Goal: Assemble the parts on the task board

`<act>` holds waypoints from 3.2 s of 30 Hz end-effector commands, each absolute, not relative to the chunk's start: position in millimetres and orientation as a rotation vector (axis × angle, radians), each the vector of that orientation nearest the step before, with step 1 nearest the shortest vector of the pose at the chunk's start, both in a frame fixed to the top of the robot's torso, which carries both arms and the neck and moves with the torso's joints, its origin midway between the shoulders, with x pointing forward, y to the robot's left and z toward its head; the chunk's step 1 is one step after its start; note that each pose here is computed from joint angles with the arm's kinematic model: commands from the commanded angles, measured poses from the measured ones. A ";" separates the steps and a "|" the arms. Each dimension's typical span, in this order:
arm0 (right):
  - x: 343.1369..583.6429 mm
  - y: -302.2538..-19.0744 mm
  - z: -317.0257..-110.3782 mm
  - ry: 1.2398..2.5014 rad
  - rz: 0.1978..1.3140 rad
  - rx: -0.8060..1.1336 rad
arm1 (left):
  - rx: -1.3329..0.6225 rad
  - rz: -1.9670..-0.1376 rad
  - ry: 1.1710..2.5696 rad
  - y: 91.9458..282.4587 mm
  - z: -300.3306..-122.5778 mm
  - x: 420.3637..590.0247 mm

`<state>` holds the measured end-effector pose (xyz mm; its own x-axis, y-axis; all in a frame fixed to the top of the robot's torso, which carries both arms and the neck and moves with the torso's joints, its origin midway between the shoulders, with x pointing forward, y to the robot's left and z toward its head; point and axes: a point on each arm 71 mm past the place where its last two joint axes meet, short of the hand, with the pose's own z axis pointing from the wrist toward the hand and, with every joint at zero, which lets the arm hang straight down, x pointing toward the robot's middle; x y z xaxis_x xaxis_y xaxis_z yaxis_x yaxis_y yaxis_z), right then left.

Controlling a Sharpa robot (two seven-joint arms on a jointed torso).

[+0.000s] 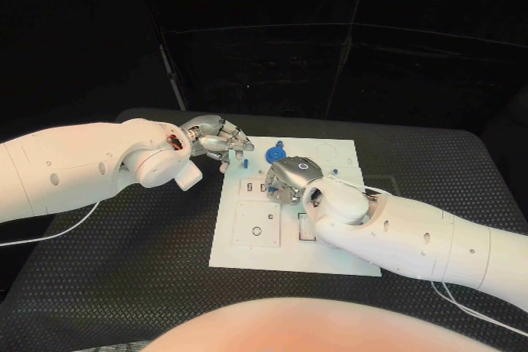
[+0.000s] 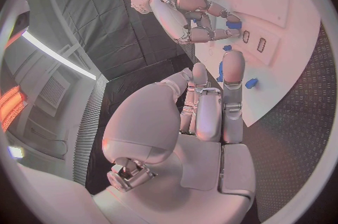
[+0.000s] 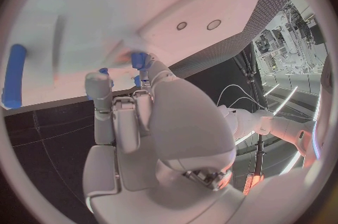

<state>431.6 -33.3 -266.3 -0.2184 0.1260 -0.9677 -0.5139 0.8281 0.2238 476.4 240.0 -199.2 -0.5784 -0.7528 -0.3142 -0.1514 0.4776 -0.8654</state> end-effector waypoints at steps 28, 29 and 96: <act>438.3 -42.0 -269.4 1.697 0.642 -0.244 | -0.749 -1.084 2.064 238.8 -201.0 476.2; 438.3 -42.1 -269.2 1.695 0.644 -0.243 | -0.749 -1.083 2.065 238.8 -201.1 476.3; 442.8 -69.3 -265.8 1.632 0.626 -0.172 | -0.756 -1.065 2.082 241.3 -203.8 478.9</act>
